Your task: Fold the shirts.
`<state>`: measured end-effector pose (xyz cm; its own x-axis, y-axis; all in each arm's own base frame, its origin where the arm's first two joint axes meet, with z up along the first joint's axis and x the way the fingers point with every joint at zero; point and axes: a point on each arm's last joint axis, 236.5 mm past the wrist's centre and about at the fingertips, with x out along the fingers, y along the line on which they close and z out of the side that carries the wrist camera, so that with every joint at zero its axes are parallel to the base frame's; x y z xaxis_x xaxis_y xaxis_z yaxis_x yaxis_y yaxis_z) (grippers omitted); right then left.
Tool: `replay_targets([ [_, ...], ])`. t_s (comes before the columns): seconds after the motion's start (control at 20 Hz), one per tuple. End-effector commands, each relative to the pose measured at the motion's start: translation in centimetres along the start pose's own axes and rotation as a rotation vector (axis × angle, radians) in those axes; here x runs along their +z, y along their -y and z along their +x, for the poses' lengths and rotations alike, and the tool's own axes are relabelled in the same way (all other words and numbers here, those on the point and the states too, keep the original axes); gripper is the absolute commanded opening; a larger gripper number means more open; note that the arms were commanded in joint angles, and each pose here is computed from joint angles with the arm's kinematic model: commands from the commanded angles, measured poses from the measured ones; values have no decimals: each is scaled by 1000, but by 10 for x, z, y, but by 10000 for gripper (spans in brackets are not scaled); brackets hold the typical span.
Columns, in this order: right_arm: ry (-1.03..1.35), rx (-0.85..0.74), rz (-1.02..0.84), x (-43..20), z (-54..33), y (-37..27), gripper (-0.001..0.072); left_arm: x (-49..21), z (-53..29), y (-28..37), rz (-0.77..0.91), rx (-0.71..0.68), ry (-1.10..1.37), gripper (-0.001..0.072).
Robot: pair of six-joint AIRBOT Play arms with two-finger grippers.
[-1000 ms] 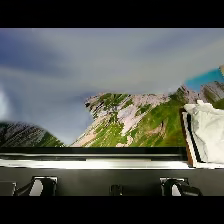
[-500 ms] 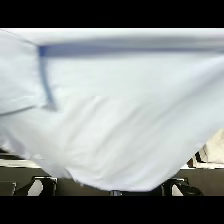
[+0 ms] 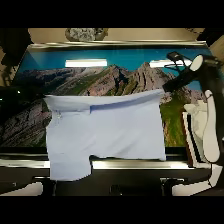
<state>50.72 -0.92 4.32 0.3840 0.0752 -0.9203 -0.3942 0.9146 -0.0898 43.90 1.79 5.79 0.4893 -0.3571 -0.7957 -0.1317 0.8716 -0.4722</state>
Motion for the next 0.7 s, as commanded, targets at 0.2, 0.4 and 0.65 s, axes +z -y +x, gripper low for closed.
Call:
replay_targets([
  [0.2,330,-143,114,80,34,40,41,65,65,-27,-31,30,168,24],
  [0.4,128,-65,101,26,12,29,39,72,27,-6,63,1,142,24],
  [0.65,-222,107,5,-61,-6,-15,40,-31,28,-22,35,29,-279,24],
])
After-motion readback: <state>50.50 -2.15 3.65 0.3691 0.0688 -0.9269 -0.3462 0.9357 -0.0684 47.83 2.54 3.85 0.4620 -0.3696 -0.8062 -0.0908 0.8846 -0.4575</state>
